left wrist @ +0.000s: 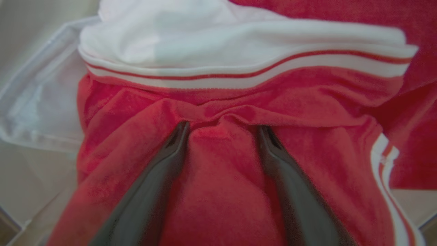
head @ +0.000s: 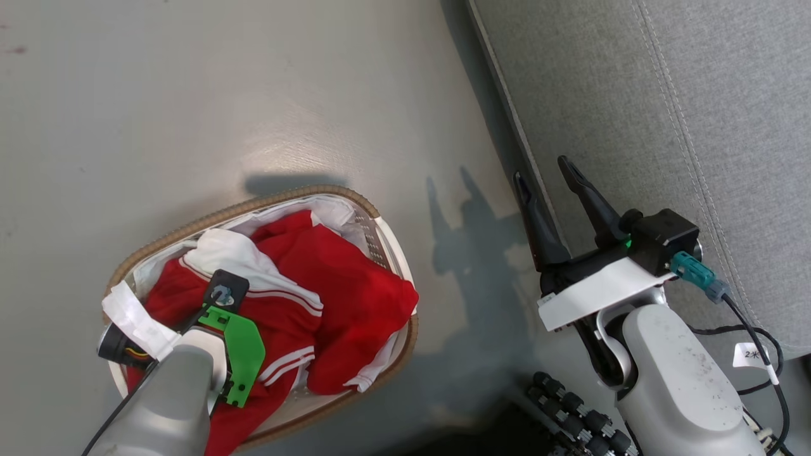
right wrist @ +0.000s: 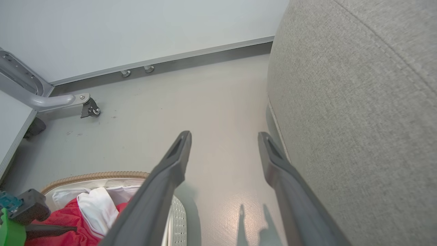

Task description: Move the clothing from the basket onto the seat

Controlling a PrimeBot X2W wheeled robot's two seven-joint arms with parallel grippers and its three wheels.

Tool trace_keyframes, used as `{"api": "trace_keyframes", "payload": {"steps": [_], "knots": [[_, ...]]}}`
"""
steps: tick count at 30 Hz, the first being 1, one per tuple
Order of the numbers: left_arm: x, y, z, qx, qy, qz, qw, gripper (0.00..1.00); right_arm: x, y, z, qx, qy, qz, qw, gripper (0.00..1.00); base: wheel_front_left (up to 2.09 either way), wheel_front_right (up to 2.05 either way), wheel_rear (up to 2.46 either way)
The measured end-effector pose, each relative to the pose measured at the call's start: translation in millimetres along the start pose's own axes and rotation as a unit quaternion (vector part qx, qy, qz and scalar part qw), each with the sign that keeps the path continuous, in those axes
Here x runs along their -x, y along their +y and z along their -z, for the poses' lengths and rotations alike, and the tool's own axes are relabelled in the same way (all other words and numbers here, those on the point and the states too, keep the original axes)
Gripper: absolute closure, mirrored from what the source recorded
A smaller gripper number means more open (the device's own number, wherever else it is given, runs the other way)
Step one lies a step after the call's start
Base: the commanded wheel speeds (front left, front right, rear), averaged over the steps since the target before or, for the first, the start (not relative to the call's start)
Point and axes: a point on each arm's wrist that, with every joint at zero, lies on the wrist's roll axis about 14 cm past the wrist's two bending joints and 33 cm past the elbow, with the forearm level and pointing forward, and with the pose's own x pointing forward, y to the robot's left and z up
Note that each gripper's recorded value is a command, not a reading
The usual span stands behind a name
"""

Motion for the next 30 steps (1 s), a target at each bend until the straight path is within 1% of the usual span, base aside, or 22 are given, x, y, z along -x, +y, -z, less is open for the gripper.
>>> {"api": "trace_keyframes", "payload": {"steps": [7,8,9,12,15,20,26,30], "knots": [[-13.2,-9.0,10.2,-0.007,0.03,0.015,0.999,0.0,-2.7,-6.3,6.8,0.0,0.009,0.007,1.0,0.0,0.0,0.0,0.0],[-13.9,-9.9,11.1,-0.006,0.033,0.016,0.999,0.61,-3.3,-6.6,6.4,0.0,0.008,0.007,1.0,0.0,0.0,0.0,0.0],[-14.5,-11.0,11.5,-0.005,0.035,0.018,0.999,1.0,-3.8,-6.8,5.8,0.001,0.008,0.007,1.0,0.0,0.0,0.0,0.0],[-12.9,-12.3,7.3,-0.005,0.026,0.018,0.999,1.0,-3.1,-6.0,3.1,0.0,0.005,0.006,1.0,0.0,0.0,0.0,0.0],[-8.1,-13.7,-1.9,0.015,-0.001,0.014,1.0,1.0,-1.8,-4.5,-2.1,0.001,-0.001,0.005,1.0,0.0,0.0,0.0,0.0],[7.7,-19.5,-12.7,0.032,-0.051,0.006,0.998,1.0,4.5,-0.9,-14.1,0.008,-0.013,0.001,1.0,0.0,0.0,0.0,0.0],[33.6,-28.2,-28.4,0.055,-0.113,-0.007,0.992,1.0,19.3,2.9,-32.6,0.013,-0.034,0.0,0.999,0.0,0.0,0.0,0.0],[54.1,-31.1,-39.3,0.061,-0.153,-0.017,0.986,1.0,31.2,6.6,-44.5,0.016,-0.049,-0.002,0.999,0.0,0.0,0.0,0.0]]}}
